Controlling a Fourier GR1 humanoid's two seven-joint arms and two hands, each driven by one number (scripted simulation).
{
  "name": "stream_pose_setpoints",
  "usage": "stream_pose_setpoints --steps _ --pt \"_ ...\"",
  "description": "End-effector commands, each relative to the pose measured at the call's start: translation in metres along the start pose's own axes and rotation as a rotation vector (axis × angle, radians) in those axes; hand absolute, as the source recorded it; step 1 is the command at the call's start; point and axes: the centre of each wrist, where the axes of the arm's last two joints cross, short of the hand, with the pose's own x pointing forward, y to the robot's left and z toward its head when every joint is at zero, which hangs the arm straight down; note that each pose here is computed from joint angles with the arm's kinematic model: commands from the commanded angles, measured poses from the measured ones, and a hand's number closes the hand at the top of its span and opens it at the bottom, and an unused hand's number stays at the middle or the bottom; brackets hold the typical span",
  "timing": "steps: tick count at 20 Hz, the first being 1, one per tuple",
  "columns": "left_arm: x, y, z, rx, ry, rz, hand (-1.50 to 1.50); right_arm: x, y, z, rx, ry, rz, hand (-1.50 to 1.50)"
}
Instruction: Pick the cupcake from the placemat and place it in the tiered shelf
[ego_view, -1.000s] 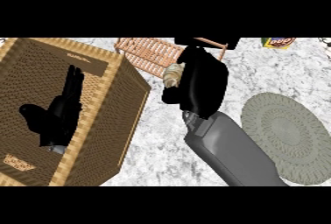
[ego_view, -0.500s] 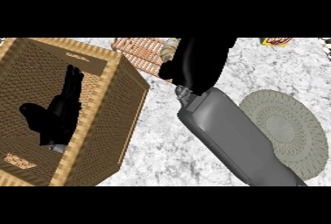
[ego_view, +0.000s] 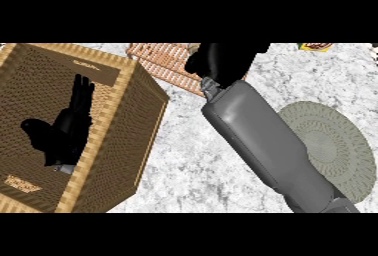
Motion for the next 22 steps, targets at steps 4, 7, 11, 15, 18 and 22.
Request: stream_pose_setpoints --steps 4,7,11,15,18,22 --pt "0.002 0.009 -0.002 -0.029 -0.045 -0.009 0.0 0.006 0.017 -0.005 -0.058 0.245 -0.107 1.5" --pt "0.0 0.006 -0.001 -0.011 -0.028 -0.016 0.0 -0.006 0.036 -0.002 -0.068 0.225 -0.094 1.5" --pt "-0.008 0.006 0.004 -0.001 -0.034 -0.011 0.0 -0.01 0.047 -0.013 -0.04 0.255 -0.034 1.5" --pt "0.003 0.008 -0.001 -0.005 -0.052 -0.002 0.0 -0.016 0.041 -0.03 -0.075 0.315 -0.213 1.5" --pt "-0.001 0.001 0.0 -0.003 -0.047 0.007 0.0 -0.015 0.042 -0.038 -0.022 0.349 -0.235 -1.5" --pt "-0.004 0.01 0.008 -0.03 -0.039 -0.007 0.0 -0.03 0.062 -0.034 -0.023 0.334 -0.261 -1.5"
